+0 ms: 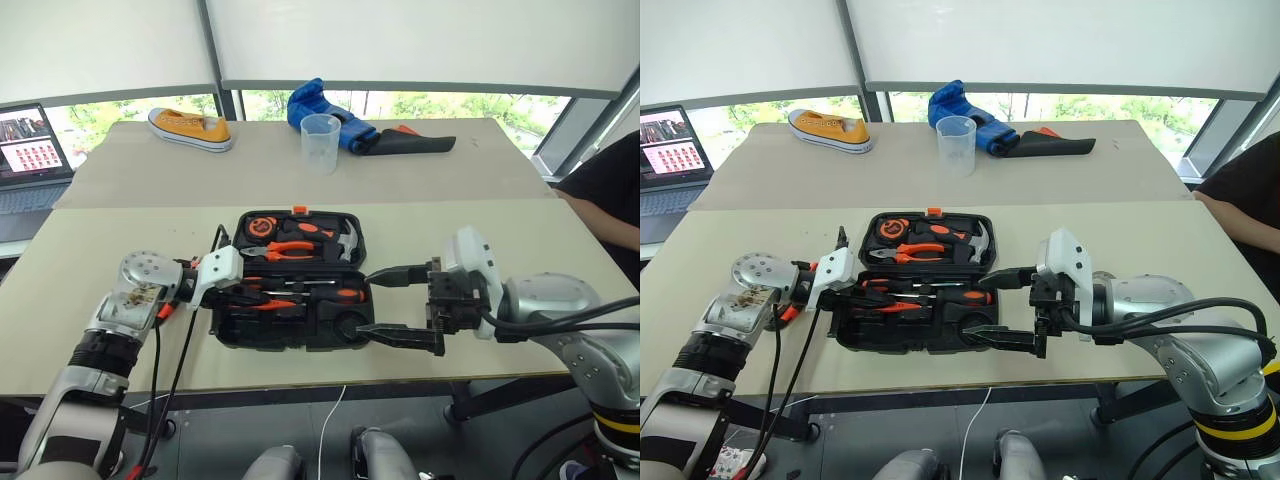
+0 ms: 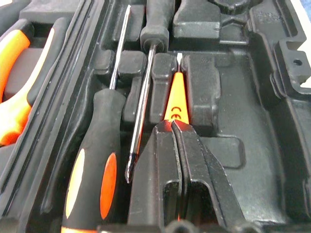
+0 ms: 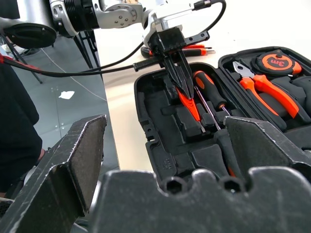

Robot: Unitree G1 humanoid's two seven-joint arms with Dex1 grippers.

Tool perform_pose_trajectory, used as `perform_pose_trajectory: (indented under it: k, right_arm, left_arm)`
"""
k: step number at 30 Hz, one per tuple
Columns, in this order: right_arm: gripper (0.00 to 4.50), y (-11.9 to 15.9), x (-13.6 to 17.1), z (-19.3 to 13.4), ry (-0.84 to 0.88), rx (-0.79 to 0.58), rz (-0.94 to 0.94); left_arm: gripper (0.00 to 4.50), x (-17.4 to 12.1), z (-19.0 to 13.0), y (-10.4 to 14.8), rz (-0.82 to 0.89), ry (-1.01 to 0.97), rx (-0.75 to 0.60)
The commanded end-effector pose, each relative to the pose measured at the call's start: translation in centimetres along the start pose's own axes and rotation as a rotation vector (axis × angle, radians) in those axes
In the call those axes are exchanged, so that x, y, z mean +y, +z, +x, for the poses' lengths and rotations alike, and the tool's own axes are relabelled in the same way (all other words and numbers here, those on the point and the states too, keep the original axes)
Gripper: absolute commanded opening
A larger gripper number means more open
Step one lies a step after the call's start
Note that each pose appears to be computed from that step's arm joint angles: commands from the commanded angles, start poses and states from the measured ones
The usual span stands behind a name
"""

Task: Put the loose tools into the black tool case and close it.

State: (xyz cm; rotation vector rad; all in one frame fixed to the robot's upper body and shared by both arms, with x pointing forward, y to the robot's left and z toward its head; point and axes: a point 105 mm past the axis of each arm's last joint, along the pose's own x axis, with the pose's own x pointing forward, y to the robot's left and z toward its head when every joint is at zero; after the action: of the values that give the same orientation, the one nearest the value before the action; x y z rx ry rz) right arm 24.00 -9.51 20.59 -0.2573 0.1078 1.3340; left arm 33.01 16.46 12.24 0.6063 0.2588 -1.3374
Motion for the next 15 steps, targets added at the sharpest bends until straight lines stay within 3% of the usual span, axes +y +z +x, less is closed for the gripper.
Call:
perform_pose_trajectory:
  k: [1, 10, 15]
  right_arm:
    - [4.50, 0.9, 0.1, -0.1, 0.000, -0.017, -0.046]
    - [4.50, 0.9, -0.2, -0.1, 0.021, -0.006, -0.061]
    - [4.50, 0.8, -0.3, 0.2, 0.037, -0.012, -0.061]
  left_arm:
    - [0.09, -0.5, -0.6, -1.3, -0.053, 0.005, 0.032]
    - [0.09, 0.5, -5.0, -0.1, -0.079, 0.105, 0.020]
    - [0.09, -0.4, -5.0, -1.0, -0.086, 0.090, 0.053]
